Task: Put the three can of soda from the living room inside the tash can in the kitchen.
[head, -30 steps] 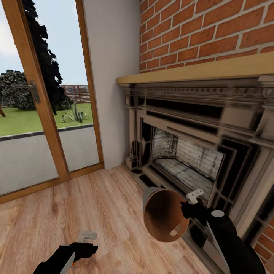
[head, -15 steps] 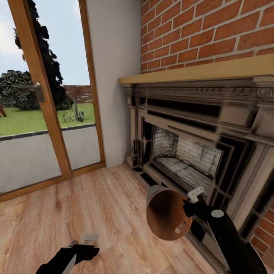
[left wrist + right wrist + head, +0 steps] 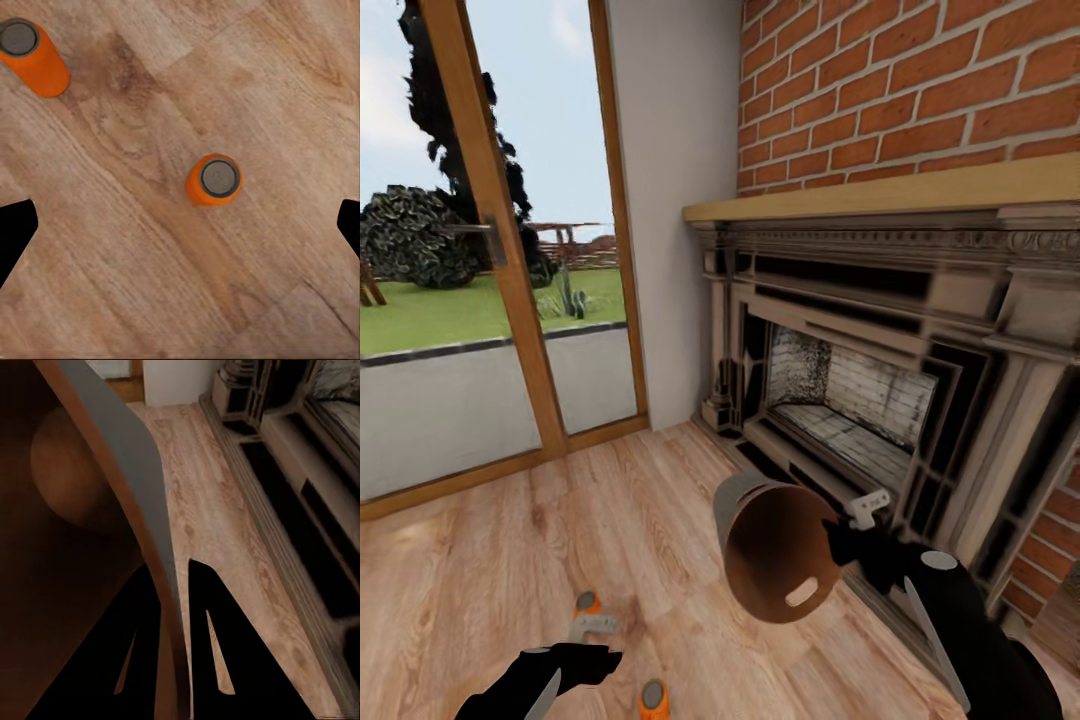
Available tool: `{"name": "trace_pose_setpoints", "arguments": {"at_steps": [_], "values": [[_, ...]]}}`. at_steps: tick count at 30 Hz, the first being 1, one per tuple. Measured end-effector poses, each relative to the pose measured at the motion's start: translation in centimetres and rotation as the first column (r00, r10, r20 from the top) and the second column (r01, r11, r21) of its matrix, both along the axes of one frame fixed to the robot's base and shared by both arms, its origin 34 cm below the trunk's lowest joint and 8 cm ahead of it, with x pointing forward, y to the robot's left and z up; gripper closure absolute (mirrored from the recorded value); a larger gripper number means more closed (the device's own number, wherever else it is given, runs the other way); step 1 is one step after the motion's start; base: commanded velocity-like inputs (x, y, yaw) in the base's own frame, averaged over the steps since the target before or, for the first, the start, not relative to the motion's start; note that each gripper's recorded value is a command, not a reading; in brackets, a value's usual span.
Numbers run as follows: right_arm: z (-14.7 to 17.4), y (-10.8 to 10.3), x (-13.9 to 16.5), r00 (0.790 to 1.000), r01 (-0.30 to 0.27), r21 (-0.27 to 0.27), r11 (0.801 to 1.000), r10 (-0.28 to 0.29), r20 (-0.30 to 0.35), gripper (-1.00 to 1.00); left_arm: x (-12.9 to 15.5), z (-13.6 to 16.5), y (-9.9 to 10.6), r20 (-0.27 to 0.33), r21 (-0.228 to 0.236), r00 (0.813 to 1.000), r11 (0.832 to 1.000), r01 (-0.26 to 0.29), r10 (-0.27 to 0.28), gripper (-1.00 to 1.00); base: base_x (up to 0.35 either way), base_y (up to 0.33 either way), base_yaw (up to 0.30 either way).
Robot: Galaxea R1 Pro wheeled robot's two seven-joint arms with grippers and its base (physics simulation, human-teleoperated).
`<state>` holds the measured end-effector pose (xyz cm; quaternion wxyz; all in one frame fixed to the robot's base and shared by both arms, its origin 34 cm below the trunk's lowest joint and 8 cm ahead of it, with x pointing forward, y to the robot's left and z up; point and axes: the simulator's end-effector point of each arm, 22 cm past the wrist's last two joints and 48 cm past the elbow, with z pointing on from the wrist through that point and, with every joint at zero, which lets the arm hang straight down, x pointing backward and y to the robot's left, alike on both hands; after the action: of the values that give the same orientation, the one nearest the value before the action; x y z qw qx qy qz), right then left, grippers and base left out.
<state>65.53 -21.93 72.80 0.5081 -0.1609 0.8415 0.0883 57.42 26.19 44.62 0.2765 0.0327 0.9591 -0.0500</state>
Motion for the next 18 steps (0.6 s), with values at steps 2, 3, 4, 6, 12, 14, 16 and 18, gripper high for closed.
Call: {"name": "trace_pose_setpoints", "arguments": {"at_steps": [2,3,4,6,12,14,16,18], "values": [[-0.11,-0.46,0.11,1.000,0.007,-0.028,1.000,-0.007,0.006,1.00,0.00,-0.01,0.00,0.000,0.000,1.000,1.000,0.000,0.000,-1.00,-0.315,0.148,0.000],[-0.11,-0.45,0.11,1.000,0.007,-0.027,1.000,-0.007,0.006,1.00,0.01,0.00,0.03,0.000,0.000,1.000,1.000,0.000,0.000,-1.00,-0.314,0.149,0.000],[-0.09,-0.29,0.06,1.000,0.004,-0.018,1.000,-0.004,0.003,1.00,0.02,0.01,0.01,0.001,0.000,1.000,1.000,0.000,0.000,-1.00,-0.314,0.150,0.000],[-0.06,-0.17,0.04,1.000,0.003,-0.011,1.000,-0.003,0.002,1.00,0.01,0.00,-0.02,0.001,0.000,1.000,1.000,0.000,0.000,-1.00,-0.314,0.151,0.000],[-0.02,-0.17,0.04,1.000,0.003,-0.012,1.000,-0.003,0.003,1.00,0.03,0.03,0.01,0.002,0.000,1.000,1.000,0.000,0.000,-1.00,-0.304,0.161,-0.039],[0.04,-0.13,0.02,1.000,0.002,-0.011,1.000,-0.002,0.004,1.00,0.08,0.11,0.04,0.003,0.000,1.000,1.000,0.000,0.000,-1.00,-0.192,0.134,-0.143],[0.17,0.03,-0.02,1.000,-0.002,-0.003,1.000,0.002,0.005,1.00,0.13,0.19,0.05,0.005,0.000,1.000,1.000,-0.001,0.001,-1.00,-0.083,0.058,-0.176],[0.31,0.00,-0.03,1.000,-0.003,-0.003,1.000,0.003,0.008,1.00,0.21,0.31,0.06,0.009,0.000,1.000,1.000,-0.001,0.001,-1.00,-0.032,0.026,-0.192]]}}
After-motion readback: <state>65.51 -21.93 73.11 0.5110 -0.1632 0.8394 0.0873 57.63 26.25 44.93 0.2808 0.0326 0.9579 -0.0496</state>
